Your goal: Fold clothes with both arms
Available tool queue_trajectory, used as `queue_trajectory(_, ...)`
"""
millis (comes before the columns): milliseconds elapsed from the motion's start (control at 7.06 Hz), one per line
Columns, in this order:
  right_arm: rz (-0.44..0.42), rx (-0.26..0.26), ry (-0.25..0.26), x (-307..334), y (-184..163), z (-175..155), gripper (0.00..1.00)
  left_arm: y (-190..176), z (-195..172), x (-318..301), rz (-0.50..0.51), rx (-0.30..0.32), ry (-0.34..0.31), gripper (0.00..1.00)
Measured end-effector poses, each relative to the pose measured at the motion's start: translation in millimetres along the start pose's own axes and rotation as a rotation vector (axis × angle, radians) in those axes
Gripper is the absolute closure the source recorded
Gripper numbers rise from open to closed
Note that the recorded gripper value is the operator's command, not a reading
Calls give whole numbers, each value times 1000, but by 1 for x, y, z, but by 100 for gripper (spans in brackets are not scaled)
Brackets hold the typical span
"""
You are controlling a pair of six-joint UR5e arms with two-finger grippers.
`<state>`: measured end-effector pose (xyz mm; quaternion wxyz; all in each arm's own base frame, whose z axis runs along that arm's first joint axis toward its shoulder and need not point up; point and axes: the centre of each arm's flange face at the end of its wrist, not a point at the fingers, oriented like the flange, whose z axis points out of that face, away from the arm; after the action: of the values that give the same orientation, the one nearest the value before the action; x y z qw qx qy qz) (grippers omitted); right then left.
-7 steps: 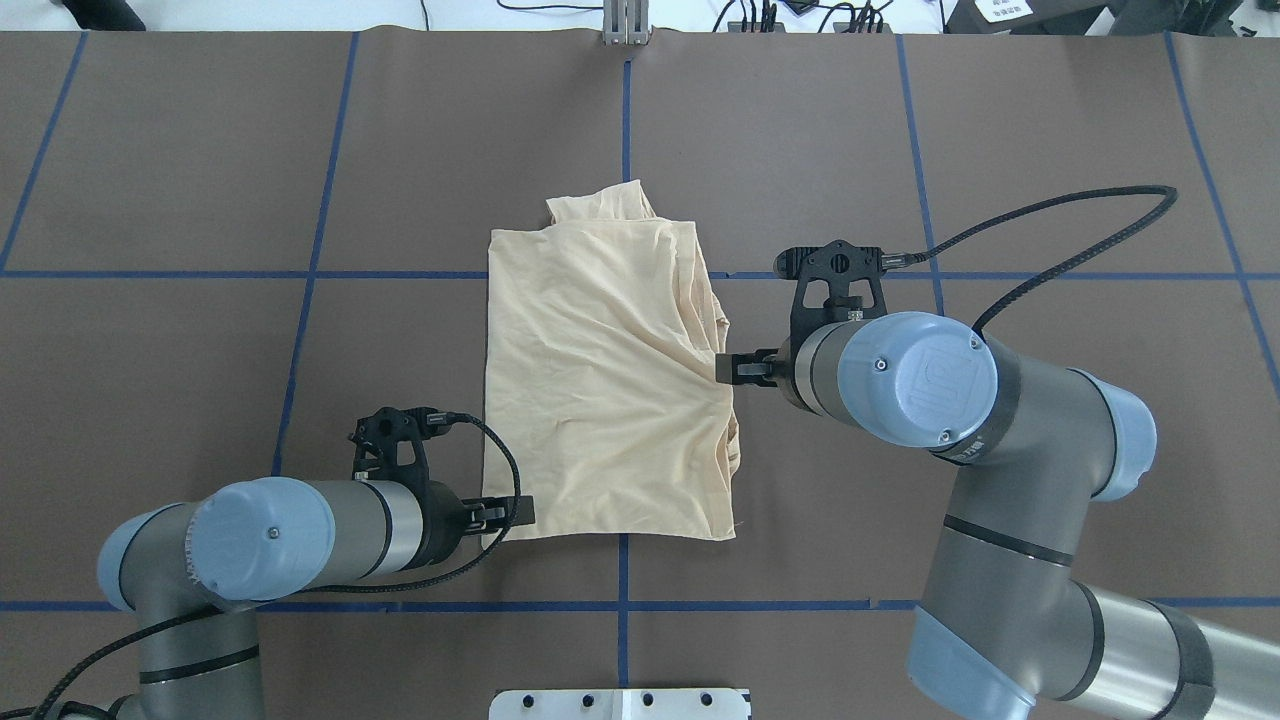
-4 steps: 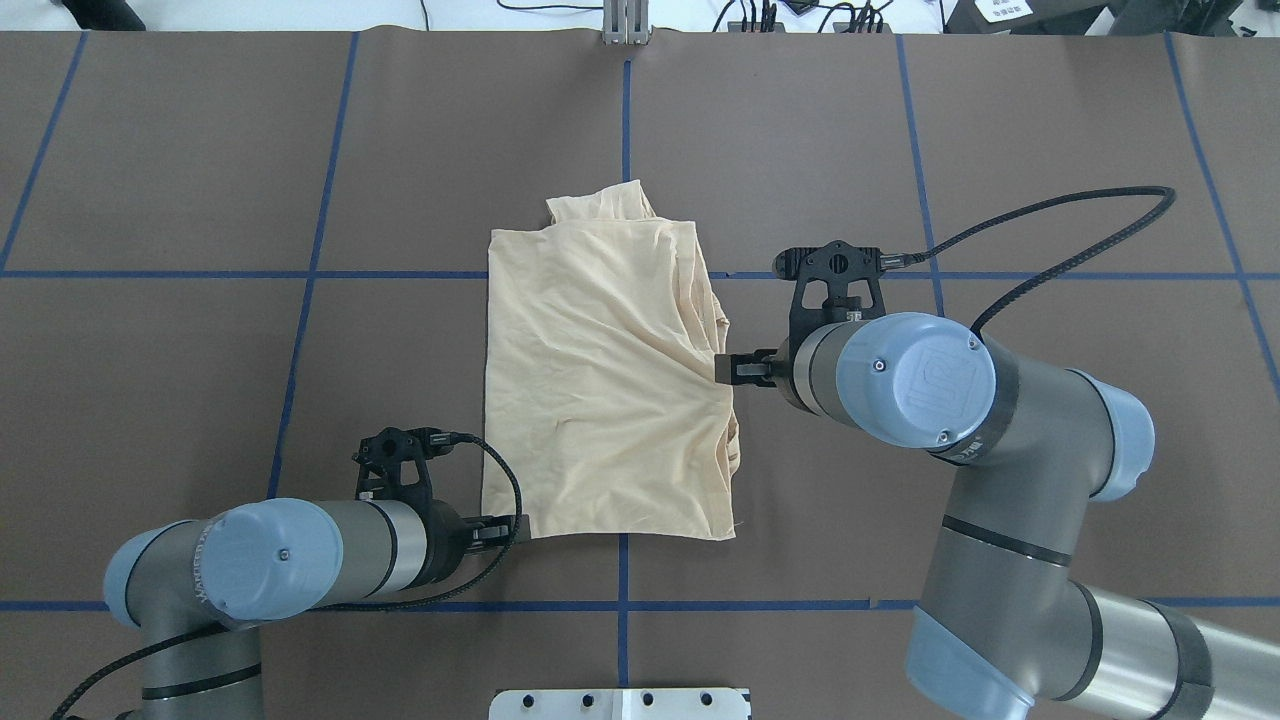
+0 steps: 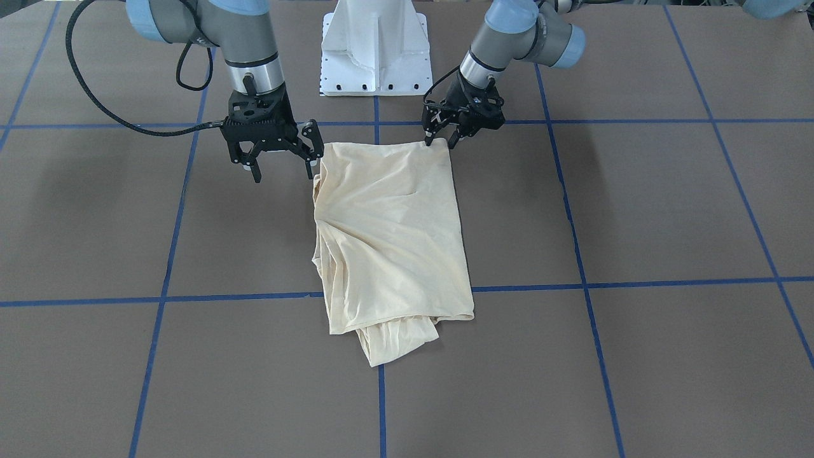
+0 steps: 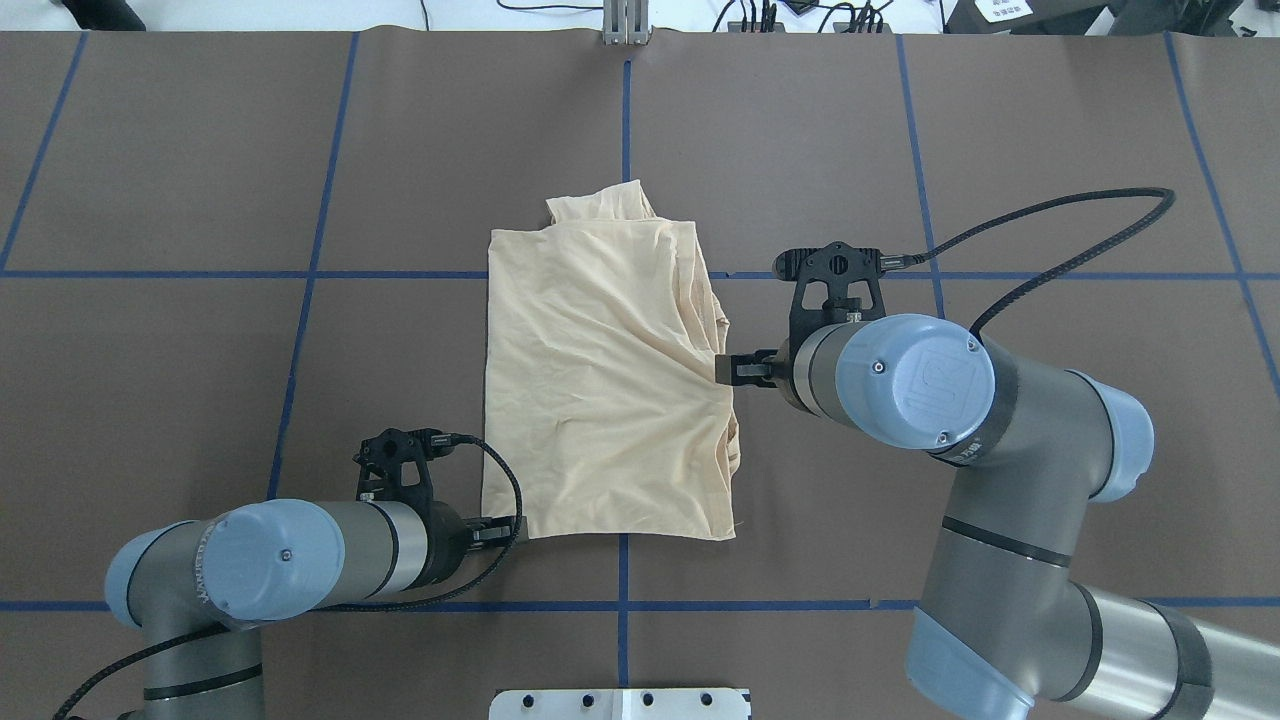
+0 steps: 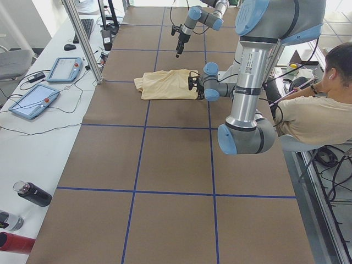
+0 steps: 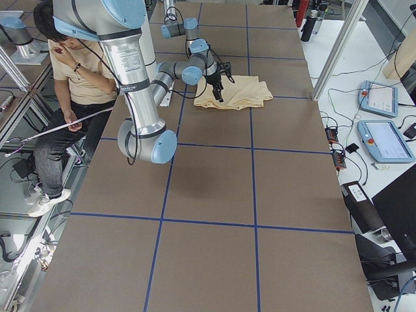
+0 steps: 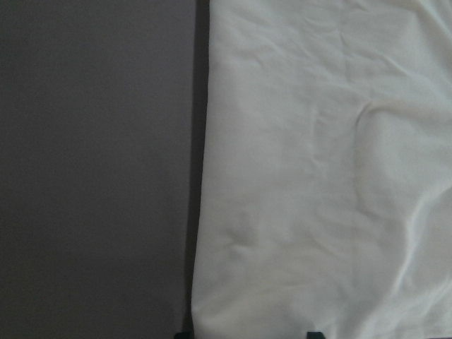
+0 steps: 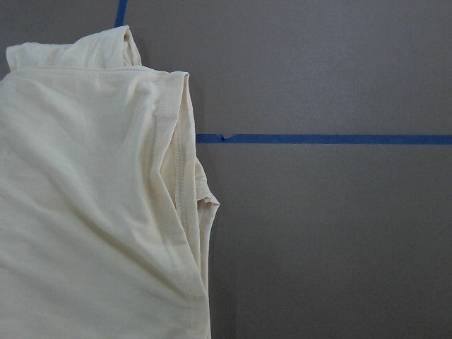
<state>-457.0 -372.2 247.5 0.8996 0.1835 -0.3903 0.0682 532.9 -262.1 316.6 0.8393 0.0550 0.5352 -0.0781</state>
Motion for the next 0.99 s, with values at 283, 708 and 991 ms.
queue_trajectory(283,0,0,0,0,0,0,0,0,0,3,0,0,3,88)
queue_trajectory(708,2,-3,0,-1,2,1,0,0,0,2,0,2,2,100)
queue_trajectory(991,59,-4,-1,-13,24,5,6,-1,-3,1,0,4,4,100)
